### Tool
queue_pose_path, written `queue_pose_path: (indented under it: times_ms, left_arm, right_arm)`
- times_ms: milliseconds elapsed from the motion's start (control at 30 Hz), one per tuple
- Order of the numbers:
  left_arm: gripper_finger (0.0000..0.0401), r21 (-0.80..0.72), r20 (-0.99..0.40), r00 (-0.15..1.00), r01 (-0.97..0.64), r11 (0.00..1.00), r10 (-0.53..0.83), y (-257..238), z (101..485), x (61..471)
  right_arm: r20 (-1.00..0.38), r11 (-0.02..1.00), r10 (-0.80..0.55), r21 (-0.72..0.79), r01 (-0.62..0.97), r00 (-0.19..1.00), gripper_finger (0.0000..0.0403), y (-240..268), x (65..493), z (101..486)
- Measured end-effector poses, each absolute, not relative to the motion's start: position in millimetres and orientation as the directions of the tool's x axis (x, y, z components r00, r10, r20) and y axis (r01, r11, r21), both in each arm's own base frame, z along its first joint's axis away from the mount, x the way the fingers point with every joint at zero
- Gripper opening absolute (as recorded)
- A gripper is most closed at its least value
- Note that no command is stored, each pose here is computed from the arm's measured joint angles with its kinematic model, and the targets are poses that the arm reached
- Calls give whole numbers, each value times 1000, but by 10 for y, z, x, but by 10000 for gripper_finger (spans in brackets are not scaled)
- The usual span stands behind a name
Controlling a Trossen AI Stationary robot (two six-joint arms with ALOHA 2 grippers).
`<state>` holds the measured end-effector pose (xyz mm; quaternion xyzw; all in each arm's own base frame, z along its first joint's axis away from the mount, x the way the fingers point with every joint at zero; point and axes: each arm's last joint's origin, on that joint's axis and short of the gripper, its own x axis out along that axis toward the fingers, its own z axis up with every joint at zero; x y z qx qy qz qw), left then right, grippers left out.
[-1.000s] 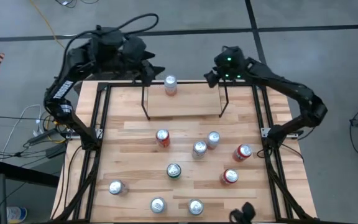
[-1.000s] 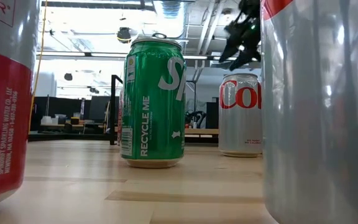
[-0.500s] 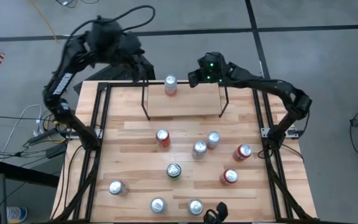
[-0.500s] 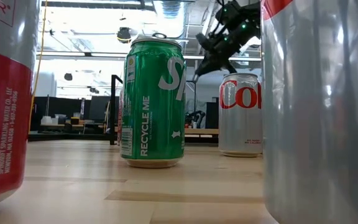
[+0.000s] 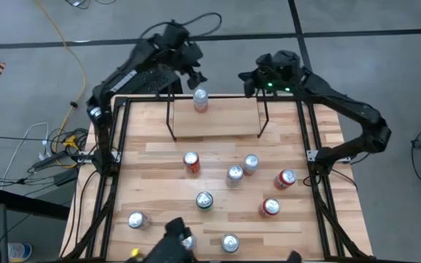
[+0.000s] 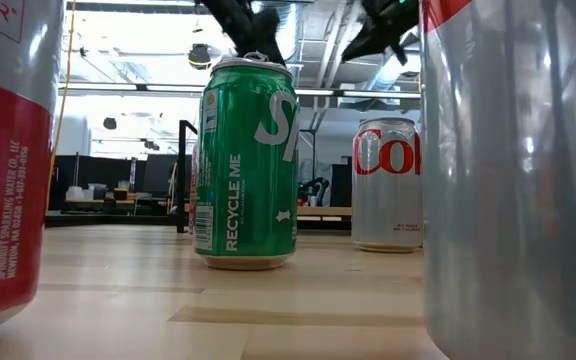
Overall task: Place canned beverage on shelf
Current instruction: Put the top left white orange soda can on the shelf
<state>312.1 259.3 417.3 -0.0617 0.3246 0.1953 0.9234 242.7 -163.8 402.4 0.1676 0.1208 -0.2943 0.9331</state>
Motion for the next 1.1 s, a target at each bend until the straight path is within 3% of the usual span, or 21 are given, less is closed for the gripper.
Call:
queue_pose_path:
  times_ms: [200,433,700,833,1100]
  left_arm:
    - [348,68,-677,685,-306,950,270,2621,3917,3333]
    - [348,195,-776,531,-313,930,341,2631,3614,3495]
    - [348,186,-813,497,-272,944,304,2594,3532,3516]
    - [348,115,-819,526,-237,965,227,2612,3518,3481]
    - [348,170,-813,536,-155,973,228,2684,3451,3518]
  right_arm:
    - [-296,805,-519,146,575,802,38,-1492,2180,4196]
    - [-337,816,-512,96,570,790,143,-1440,2097,4191]
    - [-379,828,-501,51,558,778,249,-1443,2113,4137]
    - [-383,829,-500,48,557,777,264,-1442,2112,4132]
    - [-413,835,-492,25,550,766,265,-1435,2102,4103]
